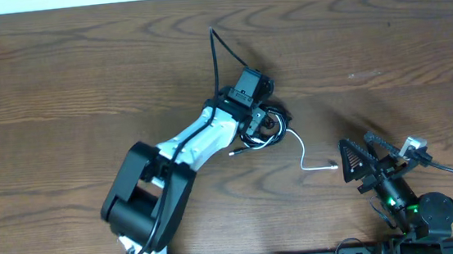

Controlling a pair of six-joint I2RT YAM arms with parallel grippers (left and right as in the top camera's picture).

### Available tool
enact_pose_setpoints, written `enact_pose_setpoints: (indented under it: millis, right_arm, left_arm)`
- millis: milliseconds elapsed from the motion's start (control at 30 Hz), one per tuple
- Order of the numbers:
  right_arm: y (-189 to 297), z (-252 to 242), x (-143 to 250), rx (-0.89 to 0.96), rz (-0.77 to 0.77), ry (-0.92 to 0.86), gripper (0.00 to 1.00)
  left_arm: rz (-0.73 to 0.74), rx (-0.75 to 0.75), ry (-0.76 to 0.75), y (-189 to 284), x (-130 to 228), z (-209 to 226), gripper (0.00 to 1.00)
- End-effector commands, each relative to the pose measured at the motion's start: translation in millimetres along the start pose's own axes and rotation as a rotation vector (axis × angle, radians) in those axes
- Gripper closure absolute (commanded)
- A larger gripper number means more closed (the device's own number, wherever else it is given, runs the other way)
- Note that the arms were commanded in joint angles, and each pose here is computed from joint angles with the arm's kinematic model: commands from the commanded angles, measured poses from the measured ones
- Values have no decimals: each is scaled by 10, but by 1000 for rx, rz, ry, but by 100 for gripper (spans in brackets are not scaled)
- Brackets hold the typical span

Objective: Untangle cables

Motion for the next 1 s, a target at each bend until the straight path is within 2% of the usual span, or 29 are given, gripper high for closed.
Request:
enact_pose_setpoints:
  millis: [0,33,233,400,433,500,567,633,733,767,967]
  right_arm:
    - [6,61,58,-45,36,-7,1]
    - [10,100,86,-71,54,-7,1]
    - [50,293,225,-199,148,-9,1]
    - [76,366,274,-242,192,-90,1]
    - [76,365,277,-242,192,-83,4]
    - [76,360,282,-244,189,-38,17]
    - [75,356,289,-242,192,-39,18]
    - [79,365,295,-248,196,-40,27]
    - [81,370,299,-249,203,-69,34]
    - [83,374,302,-250,207,-90,38]
    - [119,455,364,-287,276,-237,44]
  left_arm:
    - [11,-14,24,-127,53,2,80]
    - [5,-14,56,-133,41,1,92]
    - [-40,-12,330,25,-78,66,93]
    - [-81,-5,584,483,-172,221,92]
    - [-88,-3,646,594,-178,255,93]
    - [-96,1,788,847,-158,331,92]
    - [-94,12,901,1089,-108,373,93]
    - [-91,17,983,1311,-39,400,93]
    - [-69,27,1085,1548,81,399,92]
    - [-59,48,1112,1609,102,375,93]
    - [15,256,1112,1776,67,85,92]
Point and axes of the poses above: each gripper's point midway between its finger pads, its own y axis back along the fingers, its own z axis along the line the jaws close on, x = y × z, the point moved 2 cm from there along y, back along the fingers, and after that the axes turned 6 degrees about y, right-handed, at the moved point
